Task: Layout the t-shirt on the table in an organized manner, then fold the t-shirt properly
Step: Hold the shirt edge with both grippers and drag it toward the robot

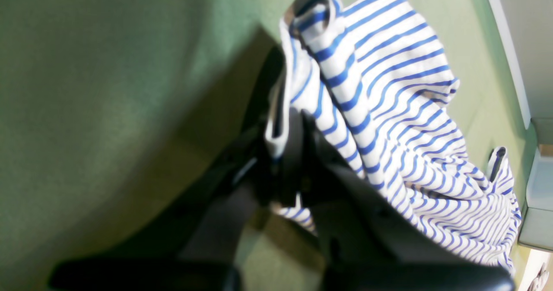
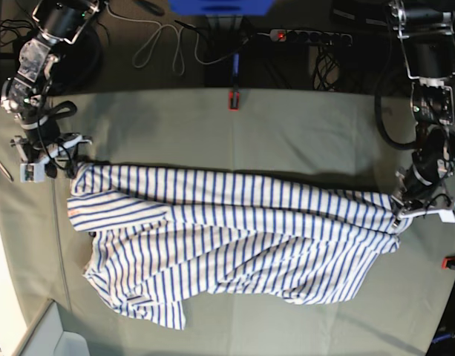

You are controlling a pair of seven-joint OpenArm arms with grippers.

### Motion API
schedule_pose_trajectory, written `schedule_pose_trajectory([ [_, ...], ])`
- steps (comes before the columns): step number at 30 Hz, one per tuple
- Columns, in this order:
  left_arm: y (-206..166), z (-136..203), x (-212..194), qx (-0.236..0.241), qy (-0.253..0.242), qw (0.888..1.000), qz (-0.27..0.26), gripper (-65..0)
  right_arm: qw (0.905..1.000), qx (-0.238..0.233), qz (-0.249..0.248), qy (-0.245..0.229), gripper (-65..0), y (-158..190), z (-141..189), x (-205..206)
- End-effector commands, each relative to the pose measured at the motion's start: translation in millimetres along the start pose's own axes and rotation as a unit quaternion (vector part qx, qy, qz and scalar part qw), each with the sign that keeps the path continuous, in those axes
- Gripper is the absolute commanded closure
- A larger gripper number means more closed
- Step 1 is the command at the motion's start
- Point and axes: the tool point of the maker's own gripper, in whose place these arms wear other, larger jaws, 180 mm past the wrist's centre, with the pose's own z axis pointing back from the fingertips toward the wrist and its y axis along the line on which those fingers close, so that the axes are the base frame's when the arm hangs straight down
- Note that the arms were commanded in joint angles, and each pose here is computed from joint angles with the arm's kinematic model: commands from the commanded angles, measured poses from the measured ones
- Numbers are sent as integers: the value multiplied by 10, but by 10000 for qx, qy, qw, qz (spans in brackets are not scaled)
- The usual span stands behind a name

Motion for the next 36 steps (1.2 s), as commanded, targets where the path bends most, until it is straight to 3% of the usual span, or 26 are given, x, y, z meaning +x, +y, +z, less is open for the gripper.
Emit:
schedule_pose_trajectory([
  [1,-85,24,212,-108,-255,9996,-37,-1,9997,27,-20,-237,-335,-27,-15,135],
  [4,-84,23,220,-95,-268,9996,-69,-1,9996,84,-205,-166,-370,-8,-120,85],
  [12,-90,23,243,-93,-300,9995,-75,-1,9990,193,-379,106,-351,32,-182,-136],
  [14,-69,34,296,-69,-342,9993,-120,-1,9990,193,-379,114,-270,32,-179,-144],
  [18,-40,48,342,-51,-389,9992,-52,-1,9990,174,-392,103,-6,18,-177,-138],
  [26,66,122,527,2,-611,9979,206,-1,9995,93,-278,99,0,-96,-140,-108],
  [36,143,276,541,-83,-162,9978,644,-1,10000,-41,-16,-51,0,-175,189,-87],
])
